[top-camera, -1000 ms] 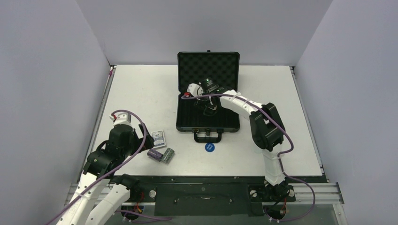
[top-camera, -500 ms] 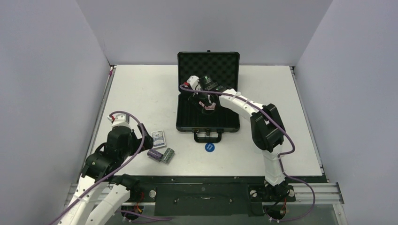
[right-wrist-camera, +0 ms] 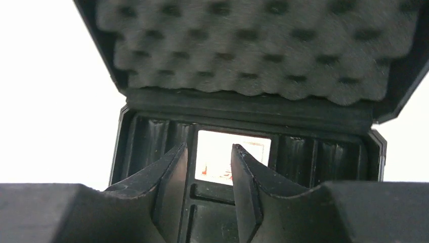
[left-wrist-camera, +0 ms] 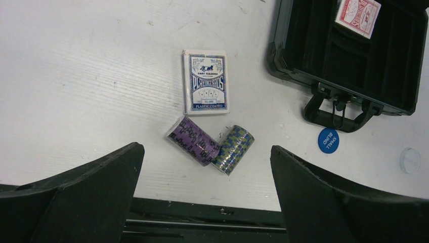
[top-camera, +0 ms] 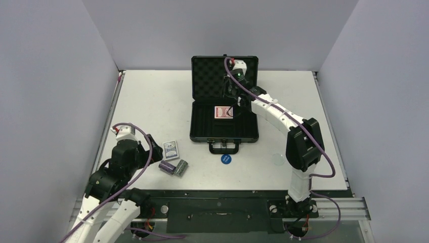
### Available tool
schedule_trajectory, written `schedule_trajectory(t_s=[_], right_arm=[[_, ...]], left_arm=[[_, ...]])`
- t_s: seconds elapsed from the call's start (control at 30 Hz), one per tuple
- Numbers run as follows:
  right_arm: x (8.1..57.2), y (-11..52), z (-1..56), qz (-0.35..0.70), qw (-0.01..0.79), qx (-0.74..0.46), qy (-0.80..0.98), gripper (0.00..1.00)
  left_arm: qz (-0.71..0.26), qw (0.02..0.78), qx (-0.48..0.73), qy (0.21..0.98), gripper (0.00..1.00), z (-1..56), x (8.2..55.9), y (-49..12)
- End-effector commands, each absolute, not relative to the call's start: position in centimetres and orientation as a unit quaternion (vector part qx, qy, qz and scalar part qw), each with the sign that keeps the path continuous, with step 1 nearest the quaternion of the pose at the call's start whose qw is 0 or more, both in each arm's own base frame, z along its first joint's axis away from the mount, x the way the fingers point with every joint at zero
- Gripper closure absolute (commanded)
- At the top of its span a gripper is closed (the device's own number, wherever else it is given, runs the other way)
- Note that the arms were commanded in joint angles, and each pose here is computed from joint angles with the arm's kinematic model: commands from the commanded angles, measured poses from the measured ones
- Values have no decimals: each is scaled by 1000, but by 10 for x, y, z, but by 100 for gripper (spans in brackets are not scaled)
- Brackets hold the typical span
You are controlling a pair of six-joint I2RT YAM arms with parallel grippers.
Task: Pack up texas hold em set
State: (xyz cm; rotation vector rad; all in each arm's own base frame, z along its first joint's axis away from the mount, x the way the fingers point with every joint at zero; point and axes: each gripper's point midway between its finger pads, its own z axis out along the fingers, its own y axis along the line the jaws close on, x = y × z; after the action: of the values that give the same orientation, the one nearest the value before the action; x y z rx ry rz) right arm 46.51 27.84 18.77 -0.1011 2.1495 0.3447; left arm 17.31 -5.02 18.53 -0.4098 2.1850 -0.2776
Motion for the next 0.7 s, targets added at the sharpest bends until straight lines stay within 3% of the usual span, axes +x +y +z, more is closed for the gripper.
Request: schedule_trajectory(t_s=[0.0,0.13,0.33,0.67], right_arm=[[474,259,162,154,429,97,885,68],[477,266,147,165,412,118,889,77],[484,275,130,173,394,129,894,100],[487,278,108,170,378,140,899,100]], left_arm=[[-126,465,-175,859,4,199,181,-51],[-127,464,-173,859,4,198,182,-52],[-128,461,-171,861,4,197,182,-54],[-129,462,-170,861,4,197,182,-54]])
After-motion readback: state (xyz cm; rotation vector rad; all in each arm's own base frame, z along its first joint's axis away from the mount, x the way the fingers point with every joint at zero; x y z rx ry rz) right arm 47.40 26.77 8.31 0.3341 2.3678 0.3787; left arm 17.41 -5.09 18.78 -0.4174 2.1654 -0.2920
